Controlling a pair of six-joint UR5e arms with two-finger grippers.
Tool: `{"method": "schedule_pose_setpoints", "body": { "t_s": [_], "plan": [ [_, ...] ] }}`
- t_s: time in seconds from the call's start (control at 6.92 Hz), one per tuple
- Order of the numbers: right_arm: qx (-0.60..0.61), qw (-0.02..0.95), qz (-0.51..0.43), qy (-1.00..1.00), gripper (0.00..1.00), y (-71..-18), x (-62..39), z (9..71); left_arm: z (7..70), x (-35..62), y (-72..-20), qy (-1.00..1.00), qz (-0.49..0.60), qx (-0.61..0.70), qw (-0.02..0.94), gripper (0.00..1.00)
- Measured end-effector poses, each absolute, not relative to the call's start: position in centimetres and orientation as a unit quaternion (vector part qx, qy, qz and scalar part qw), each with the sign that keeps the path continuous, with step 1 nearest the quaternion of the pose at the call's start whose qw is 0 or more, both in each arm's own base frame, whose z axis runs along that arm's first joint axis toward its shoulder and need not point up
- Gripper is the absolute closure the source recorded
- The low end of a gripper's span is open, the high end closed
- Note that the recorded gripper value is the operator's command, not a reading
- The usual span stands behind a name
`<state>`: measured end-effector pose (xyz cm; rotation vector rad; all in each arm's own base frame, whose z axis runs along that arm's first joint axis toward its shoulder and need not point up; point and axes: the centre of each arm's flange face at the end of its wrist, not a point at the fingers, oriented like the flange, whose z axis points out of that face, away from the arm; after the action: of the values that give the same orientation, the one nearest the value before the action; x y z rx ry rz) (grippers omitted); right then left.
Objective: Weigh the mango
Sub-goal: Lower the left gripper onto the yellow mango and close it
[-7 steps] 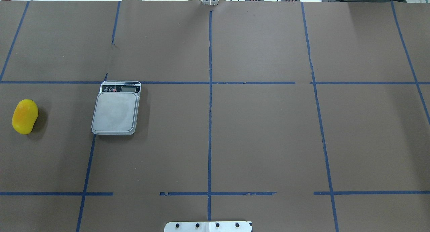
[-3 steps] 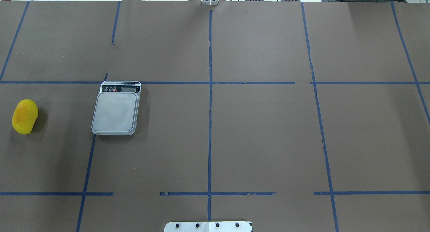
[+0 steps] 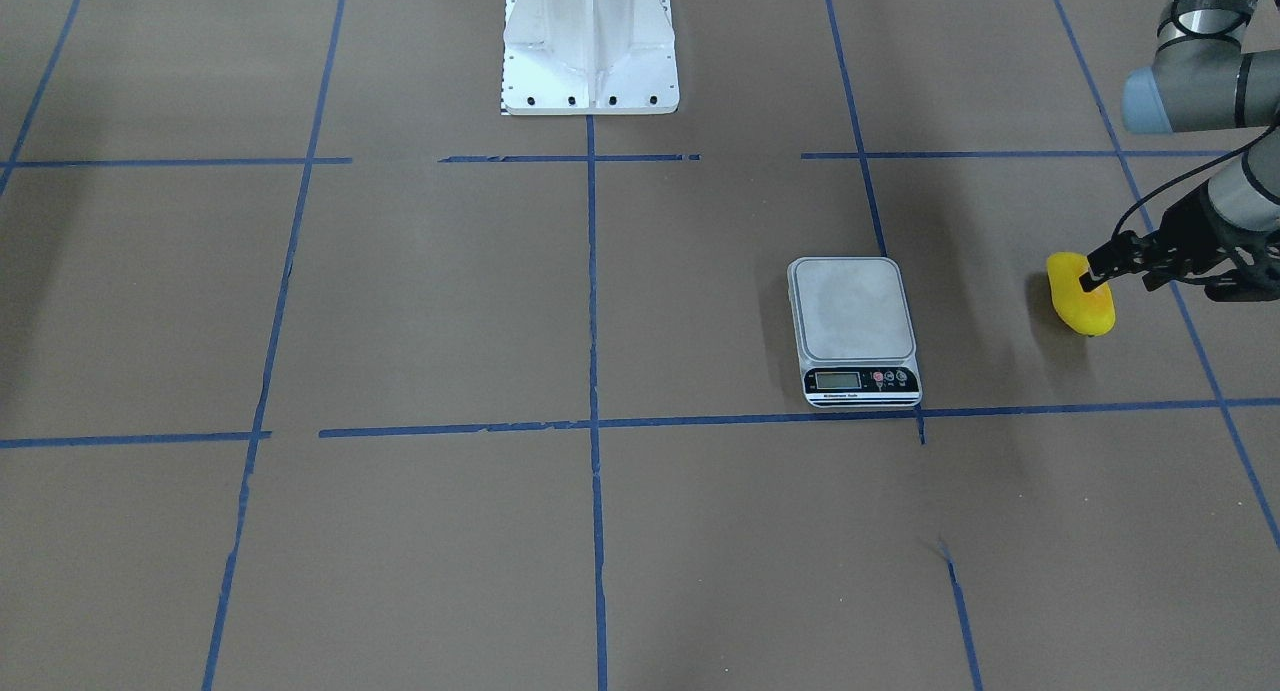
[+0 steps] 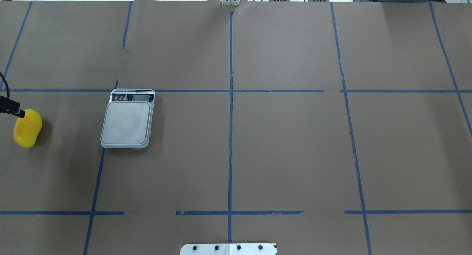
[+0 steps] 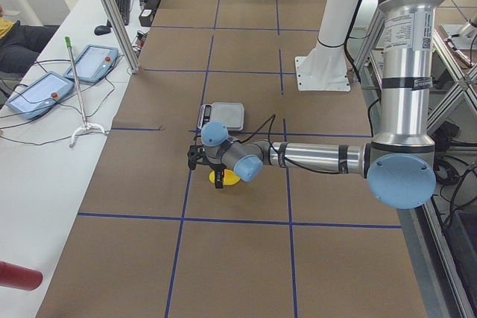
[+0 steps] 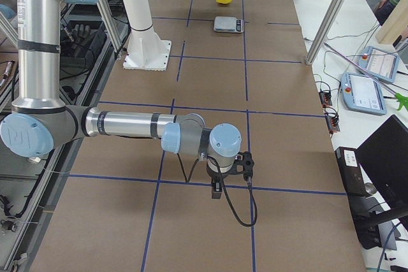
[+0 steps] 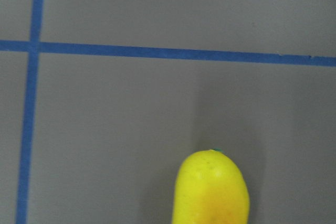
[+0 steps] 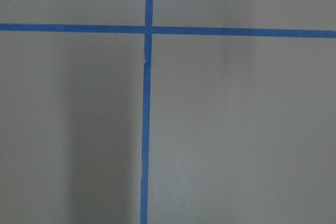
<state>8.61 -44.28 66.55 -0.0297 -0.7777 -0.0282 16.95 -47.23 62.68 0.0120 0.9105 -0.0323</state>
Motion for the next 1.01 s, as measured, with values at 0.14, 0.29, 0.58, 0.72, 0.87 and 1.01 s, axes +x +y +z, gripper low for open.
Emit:
{"method": "schedule_pose_setpoints", "body": {
  "t_s": [0.14,0.29,0.58,0.72,0.87,1.01],
  "plan": [
    [-0.015,0.925,-0.014,-0.379,0.00,-44.3,8.6,66.6,63.8,17.8,-47.1,0.443,-0.011,0.008,0.896,0.00],
    [-0.015,0.925,-0.014,-0.379,0.00,-44.3,8.6,66.6,64.1,18.5,-47.4,0.446,-0.006,0.009,0.895,0.02],
    [-0.015,0.925,-0.014,-0.379,0.00,-44.3,8.6,66.6,63.7,20.1,-47.7,0.451,0.006,0.007,0.892,0.49],
    [-0.014,0.925,-0.014,-0.379,0.00,-44.3,8.6,66.6,63.8,20.7,-47.6,0.451,0.011,0.005,0.893,0.99],
    [-0.015,0.925,-0.014,-0.379,0.00,-44.3,8.6,66.6,63.8,21.1,-47.4,0.450,0.015,0.003,0.893,1.00],
    [-0.015,0.925,-0.014,-0.379,0.00,-44.3,8.6,66.6,63.5,21.3,-47.4,0.453,0.019,0.004,0.891,1.00]
  ]
}}
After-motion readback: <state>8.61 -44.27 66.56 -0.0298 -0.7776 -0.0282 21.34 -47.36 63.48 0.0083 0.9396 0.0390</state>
